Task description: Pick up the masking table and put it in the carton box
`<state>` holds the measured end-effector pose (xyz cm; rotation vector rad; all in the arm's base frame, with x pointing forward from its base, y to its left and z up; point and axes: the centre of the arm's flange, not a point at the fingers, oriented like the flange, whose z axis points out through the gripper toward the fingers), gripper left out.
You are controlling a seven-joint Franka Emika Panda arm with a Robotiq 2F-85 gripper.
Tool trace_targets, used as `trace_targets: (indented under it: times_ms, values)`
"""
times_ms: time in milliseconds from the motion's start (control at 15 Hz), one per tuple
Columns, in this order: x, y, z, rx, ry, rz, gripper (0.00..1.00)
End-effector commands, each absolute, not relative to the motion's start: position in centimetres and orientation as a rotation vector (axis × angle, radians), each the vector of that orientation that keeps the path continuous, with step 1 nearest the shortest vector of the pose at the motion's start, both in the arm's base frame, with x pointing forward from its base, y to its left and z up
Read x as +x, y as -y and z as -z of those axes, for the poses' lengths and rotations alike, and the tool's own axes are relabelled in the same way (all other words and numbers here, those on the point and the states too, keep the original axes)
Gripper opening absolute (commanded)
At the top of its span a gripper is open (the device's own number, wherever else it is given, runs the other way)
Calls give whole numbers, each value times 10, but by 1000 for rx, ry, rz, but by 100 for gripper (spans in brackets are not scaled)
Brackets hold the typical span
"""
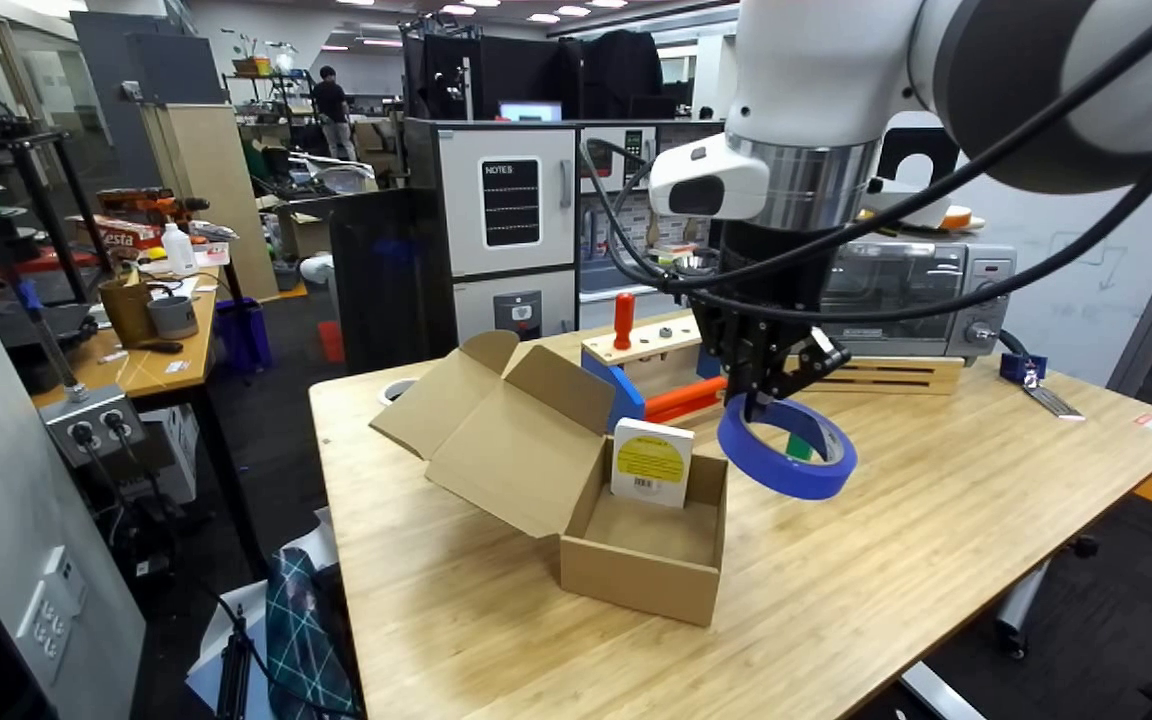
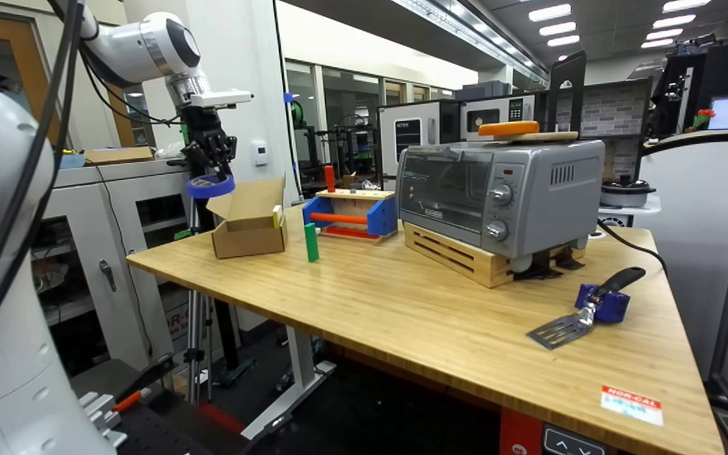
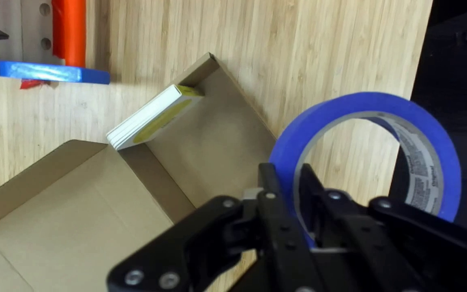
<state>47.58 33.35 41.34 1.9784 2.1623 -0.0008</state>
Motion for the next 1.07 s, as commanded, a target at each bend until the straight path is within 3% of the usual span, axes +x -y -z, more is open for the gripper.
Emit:
trace_targets:
  times_ms: [0, 400, 467, 1000]
  values:
    - [478, -340, -416, 1919, -2215, 46, 4]
    - [478, -312, -429, 1970, -2172, 57, 4]
    - [479, -325, -419, 1967, -2168, 40, 16]
    - [481, -317, -423, 1978, -2154, 46, 16]
